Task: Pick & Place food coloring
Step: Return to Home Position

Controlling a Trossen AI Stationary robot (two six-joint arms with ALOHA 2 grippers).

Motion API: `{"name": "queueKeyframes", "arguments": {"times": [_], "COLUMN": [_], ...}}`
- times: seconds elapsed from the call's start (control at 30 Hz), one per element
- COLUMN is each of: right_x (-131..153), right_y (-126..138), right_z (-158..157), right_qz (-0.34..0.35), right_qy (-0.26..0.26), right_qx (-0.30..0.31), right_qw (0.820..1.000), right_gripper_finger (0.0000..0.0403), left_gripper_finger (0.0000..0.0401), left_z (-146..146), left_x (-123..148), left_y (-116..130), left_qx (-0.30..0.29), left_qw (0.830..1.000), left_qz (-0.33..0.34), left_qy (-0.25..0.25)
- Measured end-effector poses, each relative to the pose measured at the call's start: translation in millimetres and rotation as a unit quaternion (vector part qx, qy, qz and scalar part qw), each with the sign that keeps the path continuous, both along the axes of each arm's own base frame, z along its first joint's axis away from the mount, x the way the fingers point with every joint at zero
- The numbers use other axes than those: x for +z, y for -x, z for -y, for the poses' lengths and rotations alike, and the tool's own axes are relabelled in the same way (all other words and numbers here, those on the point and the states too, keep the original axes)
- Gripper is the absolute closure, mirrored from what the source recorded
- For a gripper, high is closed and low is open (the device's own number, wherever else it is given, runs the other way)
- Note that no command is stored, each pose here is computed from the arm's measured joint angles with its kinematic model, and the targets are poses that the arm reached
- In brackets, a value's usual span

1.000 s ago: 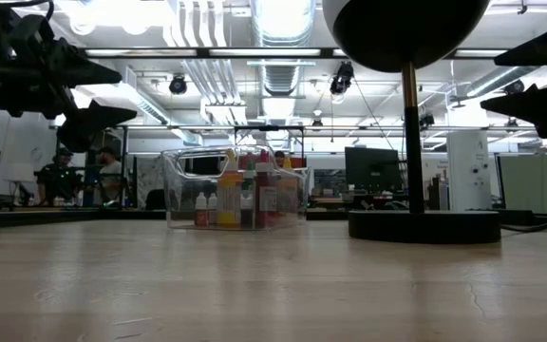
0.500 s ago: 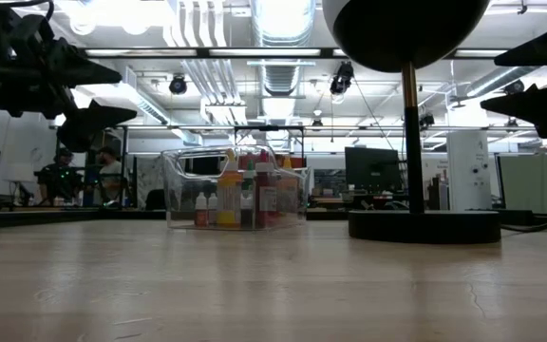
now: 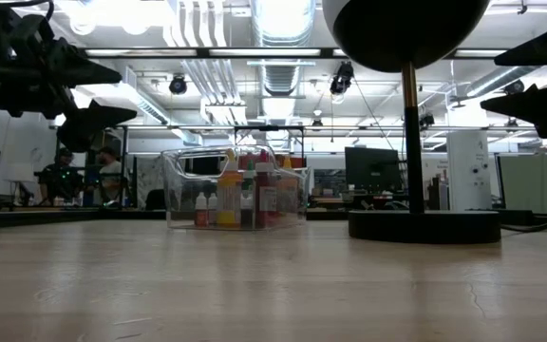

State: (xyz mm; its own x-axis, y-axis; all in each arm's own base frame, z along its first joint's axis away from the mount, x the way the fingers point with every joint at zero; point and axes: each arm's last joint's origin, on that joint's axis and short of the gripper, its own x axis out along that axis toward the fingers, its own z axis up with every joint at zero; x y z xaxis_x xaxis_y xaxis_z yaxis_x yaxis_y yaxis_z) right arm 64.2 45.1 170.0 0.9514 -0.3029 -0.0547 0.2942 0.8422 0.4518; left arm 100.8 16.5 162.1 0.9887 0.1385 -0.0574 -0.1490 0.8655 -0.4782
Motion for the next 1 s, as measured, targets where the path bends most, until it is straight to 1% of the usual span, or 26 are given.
{"name": "queueKeyframes", "arguments": {"times": [0.2,0.5,0.83,1.0], "right_x": [0.0,0.0,0.0,0.0], "right_y": [0.0,0.0,0.0,0.0], "right_z": [0.0,0.0,0.0,0.0], "right_qz": [0.0,0.0,0.0,0.0], "right_qy": [0.0,0.0,0.0,0.0], "right_qx": [0.0,0.0,0.0,0.0], "right_qw": [1.0,1.0,1.0,1.0], "right_gripper_finger": [0.0062,0.0053,0.0062,0.0057], "left_gripper_finger": [0.0122,0.0122,0.0122,0.0122], "left_z": [0.0,0.0,0.0,0.0], "left_x": [0.1,0.1,0.1,0.1], "left_y": [0.0,0.0,0.0,0.0], "left_qx": [0.0,0.0,0.0,0.0], "left_qw": [1.0,1.0,1.0,1.0], "left_qz": [0.0,0.0,0.0,0.0], "left_qy": [0.0,0.0,0.0,0.0]}}
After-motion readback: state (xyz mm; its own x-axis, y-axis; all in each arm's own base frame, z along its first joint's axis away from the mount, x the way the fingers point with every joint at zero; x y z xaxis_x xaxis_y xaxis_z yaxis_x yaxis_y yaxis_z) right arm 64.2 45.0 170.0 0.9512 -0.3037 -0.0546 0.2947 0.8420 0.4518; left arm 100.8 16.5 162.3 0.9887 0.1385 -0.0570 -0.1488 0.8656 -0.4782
